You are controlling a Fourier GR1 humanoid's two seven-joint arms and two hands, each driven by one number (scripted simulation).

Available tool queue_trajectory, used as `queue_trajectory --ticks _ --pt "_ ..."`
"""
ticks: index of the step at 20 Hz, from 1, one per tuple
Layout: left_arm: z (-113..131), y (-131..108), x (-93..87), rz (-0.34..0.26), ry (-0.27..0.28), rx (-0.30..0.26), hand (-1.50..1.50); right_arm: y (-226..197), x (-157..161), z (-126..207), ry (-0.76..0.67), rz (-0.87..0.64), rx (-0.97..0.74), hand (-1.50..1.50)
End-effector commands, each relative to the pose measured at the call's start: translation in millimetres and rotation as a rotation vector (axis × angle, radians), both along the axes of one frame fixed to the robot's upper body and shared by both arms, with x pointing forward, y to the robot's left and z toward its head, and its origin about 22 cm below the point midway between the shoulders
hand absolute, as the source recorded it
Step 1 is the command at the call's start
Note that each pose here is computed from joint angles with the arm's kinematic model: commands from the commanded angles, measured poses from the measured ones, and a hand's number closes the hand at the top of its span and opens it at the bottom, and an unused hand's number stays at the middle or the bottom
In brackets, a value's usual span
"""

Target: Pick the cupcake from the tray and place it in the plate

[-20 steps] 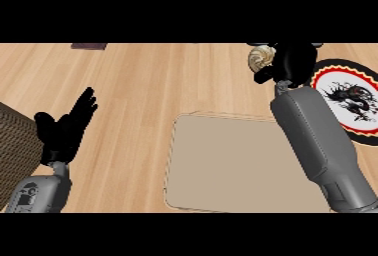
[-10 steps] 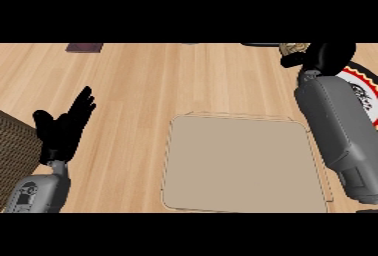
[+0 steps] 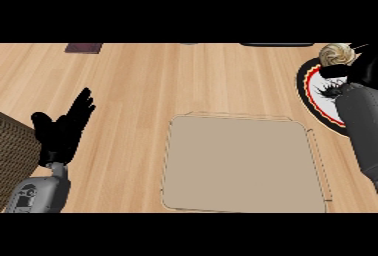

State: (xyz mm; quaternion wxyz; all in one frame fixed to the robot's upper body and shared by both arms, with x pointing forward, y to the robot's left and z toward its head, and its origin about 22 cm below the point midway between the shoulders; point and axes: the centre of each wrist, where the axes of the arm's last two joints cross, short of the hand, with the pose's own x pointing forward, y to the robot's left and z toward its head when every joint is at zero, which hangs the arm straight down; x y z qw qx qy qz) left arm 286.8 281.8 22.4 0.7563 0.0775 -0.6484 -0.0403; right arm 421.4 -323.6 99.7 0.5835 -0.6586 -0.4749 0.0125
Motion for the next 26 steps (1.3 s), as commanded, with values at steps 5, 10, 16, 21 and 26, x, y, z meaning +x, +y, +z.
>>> queue_trajectory --ticks 5,10,16,21,26 --pt "8.7 5.4 -7.7 -0.015 -0.019 0.008 0.0 -58.9 -22.7 -31.3 0.247 0.007 0.038 1.5" --pt "-1.3 1.0 3.5 -0.02 -0.015 0.004 0.0 -85.1 -27.8 -26.5 0.175 0.057 0.29 -1.5" --pt "-10.5 -6.5 -7.3 0.005 0.009 0.004 0.0 -110.4 -54.6 -45.9 0.064 0.164 0.128 -1.5" --pt "3.1 8.7 8.8 0.009 0.01 0.006 0.0 -62.9 -19.8 -11.3 -0.238 0.362 0.116 -1.5" --pt "-3.4 -1.0 4.5 0.005 0.008 -0.003 0.0 -66.2 -16.1 21.7 -0.406 0.372 0.299 -1.5"
